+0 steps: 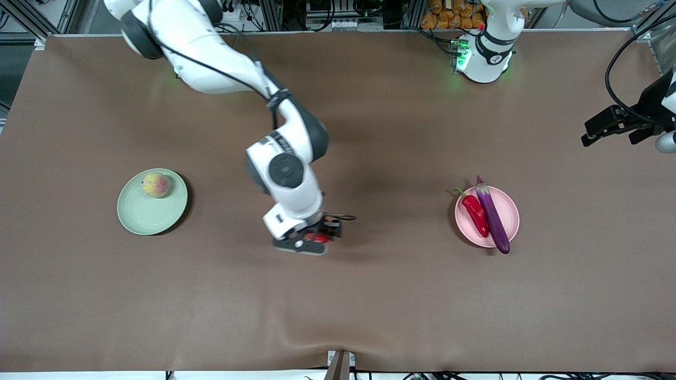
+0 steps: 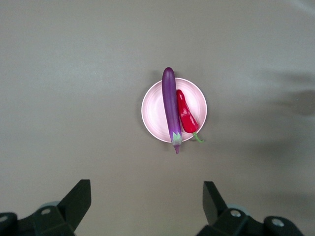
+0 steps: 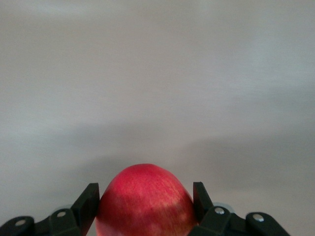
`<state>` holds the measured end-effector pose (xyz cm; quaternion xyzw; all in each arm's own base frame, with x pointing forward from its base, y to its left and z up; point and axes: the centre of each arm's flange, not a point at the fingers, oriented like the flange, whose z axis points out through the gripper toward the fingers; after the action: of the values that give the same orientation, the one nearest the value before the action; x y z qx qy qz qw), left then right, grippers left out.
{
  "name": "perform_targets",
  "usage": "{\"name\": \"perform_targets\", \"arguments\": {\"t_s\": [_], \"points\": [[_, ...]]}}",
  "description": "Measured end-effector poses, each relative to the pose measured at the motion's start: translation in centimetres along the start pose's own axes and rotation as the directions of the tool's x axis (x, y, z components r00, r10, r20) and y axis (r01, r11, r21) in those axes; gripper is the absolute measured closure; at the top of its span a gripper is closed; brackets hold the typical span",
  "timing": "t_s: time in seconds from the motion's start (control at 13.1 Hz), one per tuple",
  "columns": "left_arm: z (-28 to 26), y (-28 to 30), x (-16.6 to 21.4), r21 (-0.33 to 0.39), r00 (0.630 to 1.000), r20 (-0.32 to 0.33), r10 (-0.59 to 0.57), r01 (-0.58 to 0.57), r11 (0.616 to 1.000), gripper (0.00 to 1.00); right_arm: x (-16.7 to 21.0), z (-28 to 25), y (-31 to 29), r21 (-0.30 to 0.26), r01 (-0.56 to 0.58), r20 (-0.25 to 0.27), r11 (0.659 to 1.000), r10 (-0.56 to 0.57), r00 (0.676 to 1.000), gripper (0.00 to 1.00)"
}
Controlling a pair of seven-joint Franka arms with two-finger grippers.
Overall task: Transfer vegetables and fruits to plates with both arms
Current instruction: 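Carry the pomegranate to the green plate while the left gripper withdraws, then release the pomegranate onto the green plate and lift the right gripper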
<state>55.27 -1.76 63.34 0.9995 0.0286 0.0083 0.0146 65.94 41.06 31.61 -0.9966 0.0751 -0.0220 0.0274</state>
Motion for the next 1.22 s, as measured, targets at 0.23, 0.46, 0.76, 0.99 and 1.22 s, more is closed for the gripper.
{"name": "perform_targets", "arguments": {"t_s": [0.23, 0.46, 0.76, 0.99, 1.22], "points": [[0.0, 0.0, 0.0, 0.0, 1.0, 0.001, 0.0, 0.0, 1.0, 0.0, 4.0, -2.8, 7.5, -0.004, -0.018, 0.111, 1.0, 0.018, 0.994, 0.18], [0.0, 0.0, 0.0, 0.0, 1.0, 0.001, 0.0, 0.0, 1.0, 0.0, 6.4, -5.3, 15.2, -0.023, 0.046, 0.209, 0.999, -0.04, 0.977, 0.18], [0.0, -0.1, 0.0, 0.0, 1.0, 0.002, -0.002, 0.002, 1.0, 0.0, 7.3, -5.7, 31.1, 0.016, 0.178, 0.316, 0.984, -0.173, 0.933, 0.18], [0.0, -0.2, 0.0, 0.0, 1.0, 0.002, -0.004, 0.004, 1.0, 0.0, 5.8, -4.0, 37.5, 0.032, 0.166, 0.366, 0.986, -0.166, 0.915, 0.18], [0.0, -0.4, 0.0, 0.0, 1.0, 0.002, -0.006, 0.006, 1.0, 0.0, 3.6, 2.2, 39.6, 0.043, 0.182, 0.364, 0.982, -0.185, 0.913, 0.18]]}}
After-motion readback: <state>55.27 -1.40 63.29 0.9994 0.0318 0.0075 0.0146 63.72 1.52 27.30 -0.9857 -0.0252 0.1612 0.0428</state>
